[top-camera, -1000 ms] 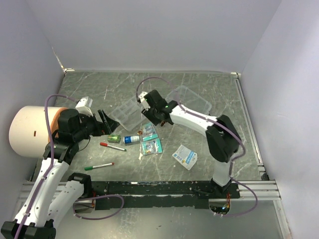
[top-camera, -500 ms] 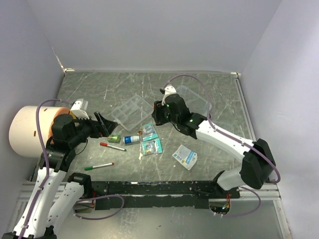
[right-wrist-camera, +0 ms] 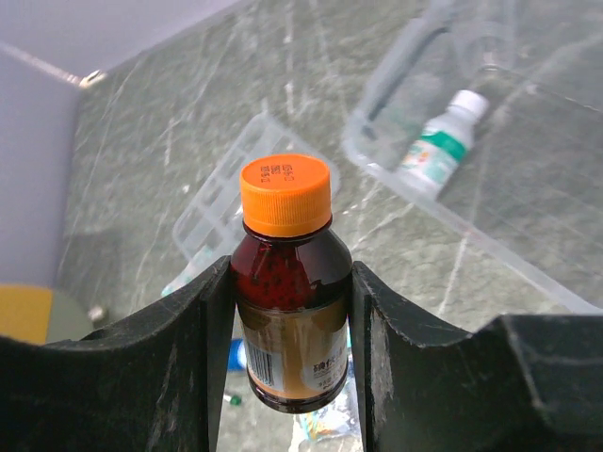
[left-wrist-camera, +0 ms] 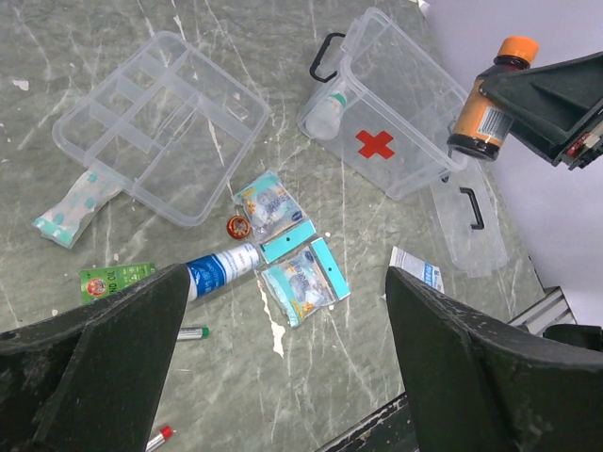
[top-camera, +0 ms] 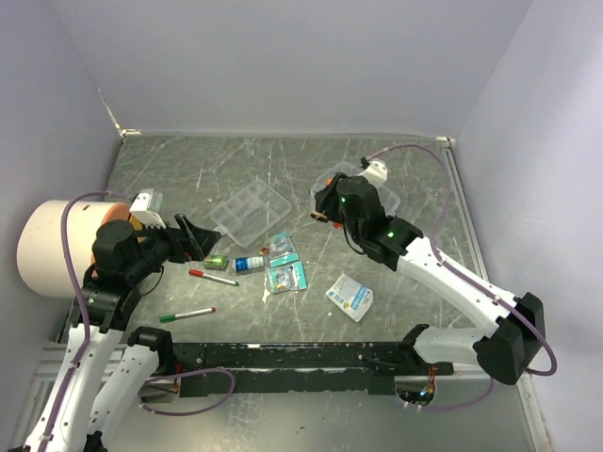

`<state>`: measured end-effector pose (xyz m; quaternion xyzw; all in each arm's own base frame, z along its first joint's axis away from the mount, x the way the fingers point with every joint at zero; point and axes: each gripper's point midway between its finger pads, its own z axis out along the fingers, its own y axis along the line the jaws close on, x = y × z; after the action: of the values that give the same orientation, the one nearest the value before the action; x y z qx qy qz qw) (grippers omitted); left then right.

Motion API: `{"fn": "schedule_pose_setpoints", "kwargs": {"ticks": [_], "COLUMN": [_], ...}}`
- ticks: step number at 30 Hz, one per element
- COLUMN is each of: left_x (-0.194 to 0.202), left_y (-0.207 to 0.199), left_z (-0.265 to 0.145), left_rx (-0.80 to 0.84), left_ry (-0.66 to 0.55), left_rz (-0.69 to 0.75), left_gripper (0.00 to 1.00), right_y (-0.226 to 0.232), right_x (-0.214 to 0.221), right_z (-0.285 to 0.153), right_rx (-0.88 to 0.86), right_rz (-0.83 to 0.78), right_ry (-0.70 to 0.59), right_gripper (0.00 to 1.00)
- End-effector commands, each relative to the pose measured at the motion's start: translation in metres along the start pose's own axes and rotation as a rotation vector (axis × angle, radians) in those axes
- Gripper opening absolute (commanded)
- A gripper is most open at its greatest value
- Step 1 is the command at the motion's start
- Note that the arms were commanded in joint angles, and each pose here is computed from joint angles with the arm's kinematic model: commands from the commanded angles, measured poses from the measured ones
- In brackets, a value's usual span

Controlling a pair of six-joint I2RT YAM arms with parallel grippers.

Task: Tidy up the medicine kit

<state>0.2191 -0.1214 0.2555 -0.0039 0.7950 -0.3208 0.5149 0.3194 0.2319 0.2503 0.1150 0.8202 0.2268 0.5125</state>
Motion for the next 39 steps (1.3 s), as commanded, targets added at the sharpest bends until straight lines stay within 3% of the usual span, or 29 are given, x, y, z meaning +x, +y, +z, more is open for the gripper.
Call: {"fn": "schedule_pose_setpoints", "kwargs": {"ticks": [1,8,16,23,29,33,39], "left_x": [0.003,0.016,0.029,0.040,0.048,0.052,0.047], "left_y": [-0.003,0.003,0.014,0.010,0.012,0.012,0.013], "left_z": [0.004,0.016,0.028,0.036,0.041,0.043,0.040], "left_rx": [0.014,0.004,-0.036,0.000,-0.007,-0.006,-0.019], "left_ry": [0.020,0.112,0.183,0.236,0.278,0.293,0.271], "left_rz": [-0.001,-0.030,-0.042,-0.058,-0.066,-0.073,-0.064], "left_gripper": [0.99,1.00,0.97,0.97,0.96,0.96,0.96], "right_y": [-0.035,-0.096,-0.123,-0.143,-0.145,-0.139,-0.147], "right_x": [-0.036,-0.049,-0.050,-0.047,-0.016,-0.012,0.020], "right_z": [-0.004,0.018,0.054,0.078,0.109,0.122,0.145], "right_rx": [0.186,0.373,0.504,0.539,0.514,0.482,0.535], "right_rz": [0.164,0.283,0.287,0.281,0.250,0.271,0.282], "right_ry": [-0.133,-0.139,-0.090,-0.031,0.093,0.107,0.210], "right_gripper": [0.31,0.31,0.32,0.33,0.32,0.32,0.32]}}
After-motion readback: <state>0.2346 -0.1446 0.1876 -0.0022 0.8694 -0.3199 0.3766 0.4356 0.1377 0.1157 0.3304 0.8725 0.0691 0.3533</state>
